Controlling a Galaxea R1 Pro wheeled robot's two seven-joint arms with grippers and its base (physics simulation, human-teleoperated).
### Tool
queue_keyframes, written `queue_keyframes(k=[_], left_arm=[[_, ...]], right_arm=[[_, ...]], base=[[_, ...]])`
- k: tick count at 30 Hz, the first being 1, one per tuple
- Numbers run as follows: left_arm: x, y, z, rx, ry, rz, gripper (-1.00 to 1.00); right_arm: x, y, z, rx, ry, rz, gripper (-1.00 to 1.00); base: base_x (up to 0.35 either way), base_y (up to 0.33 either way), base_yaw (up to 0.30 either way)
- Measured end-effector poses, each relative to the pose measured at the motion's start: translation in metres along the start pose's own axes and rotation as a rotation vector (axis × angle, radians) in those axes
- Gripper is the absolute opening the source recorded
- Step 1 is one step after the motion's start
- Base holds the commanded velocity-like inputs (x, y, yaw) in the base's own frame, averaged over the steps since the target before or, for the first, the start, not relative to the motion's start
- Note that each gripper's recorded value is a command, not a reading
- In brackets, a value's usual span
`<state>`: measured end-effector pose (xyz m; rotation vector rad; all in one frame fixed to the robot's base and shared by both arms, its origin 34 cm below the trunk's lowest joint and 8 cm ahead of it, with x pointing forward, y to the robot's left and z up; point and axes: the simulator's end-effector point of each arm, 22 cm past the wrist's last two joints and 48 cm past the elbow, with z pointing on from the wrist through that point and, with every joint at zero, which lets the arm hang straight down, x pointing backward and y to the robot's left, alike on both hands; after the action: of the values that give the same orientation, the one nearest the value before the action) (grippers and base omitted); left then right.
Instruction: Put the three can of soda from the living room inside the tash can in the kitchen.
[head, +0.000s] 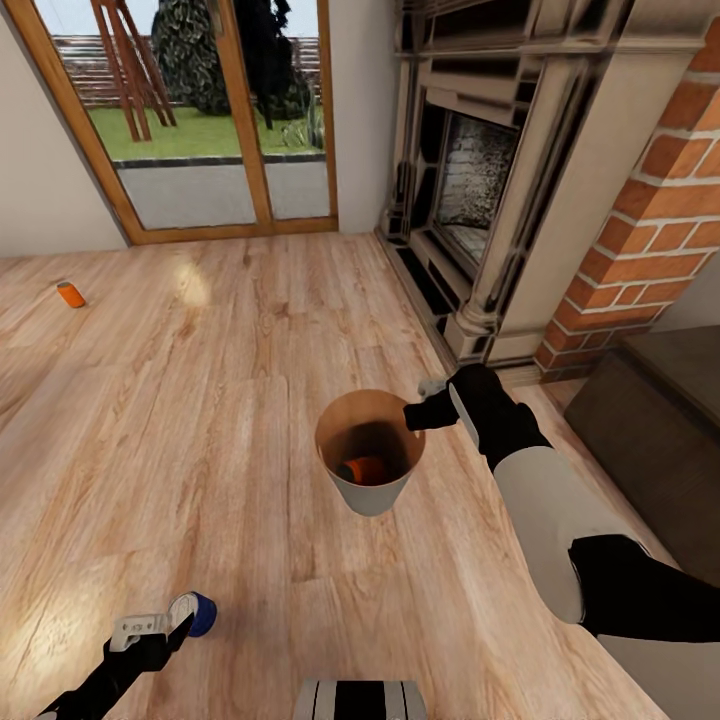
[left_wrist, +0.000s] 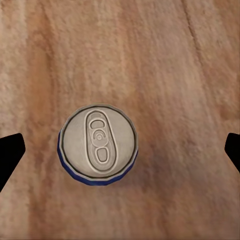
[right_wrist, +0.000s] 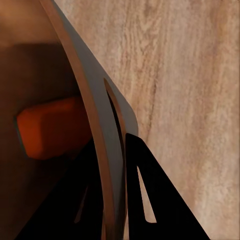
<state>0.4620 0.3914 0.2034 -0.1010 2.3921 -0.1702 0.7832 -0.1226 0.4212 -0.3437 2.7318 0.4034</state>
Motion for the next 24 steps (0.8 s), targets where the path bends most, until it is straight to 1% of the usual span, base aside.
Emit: queue_keyframes(k=[4, 8, 13, 18, 21, 24], left_arm=[[0.0, 0.0, 0.0, 0.0, -0.002, -0.002, 1.0], [0.0, 0.0, 0.0, 0.001, 0.0, -0.002, 1.0], [-0.001, 0.0, 0.0, -0.001, -0.004, -0.004, 1.0], [-0.001, -0.001, 0.0, -0.002, -0.004, -0.007, 1.0], [0.006, -0.002, 0.002, -0.001, 0.009, -0.01, 1.0], [0.013, -0.002, 0.003, 0.0, 0.022, -0.01, 1.0]], right_arm=[[0.0, 0.001, 0.0, -0.005, 0.0, 0.003, -1.0], [0.0, -0.002, 0.0, 0.008, 0.0, -0.004, -1.0], [0.0, 0.002, 0.0, -0.01, 0.0, 0.006, -1.0], [0.001, -0.001, 0.001, 0.005, 0.003, -0.003, -1.0], [0.006, -0.001, 0.008, -0.007, 0.015, 0.006, -1.0], [0.011, -0.005, 0.016, 0.001, 0.027, 0.004, -1.0]], base=[[0.023, 0.022, 0.0], [0.159, 0.155, 0.0], [0.101, 0.088, 0.0], [0.018, 0.016, 0.0], [0.003, 0.002, 0.0], [0.001, 0.001, 0.0]])
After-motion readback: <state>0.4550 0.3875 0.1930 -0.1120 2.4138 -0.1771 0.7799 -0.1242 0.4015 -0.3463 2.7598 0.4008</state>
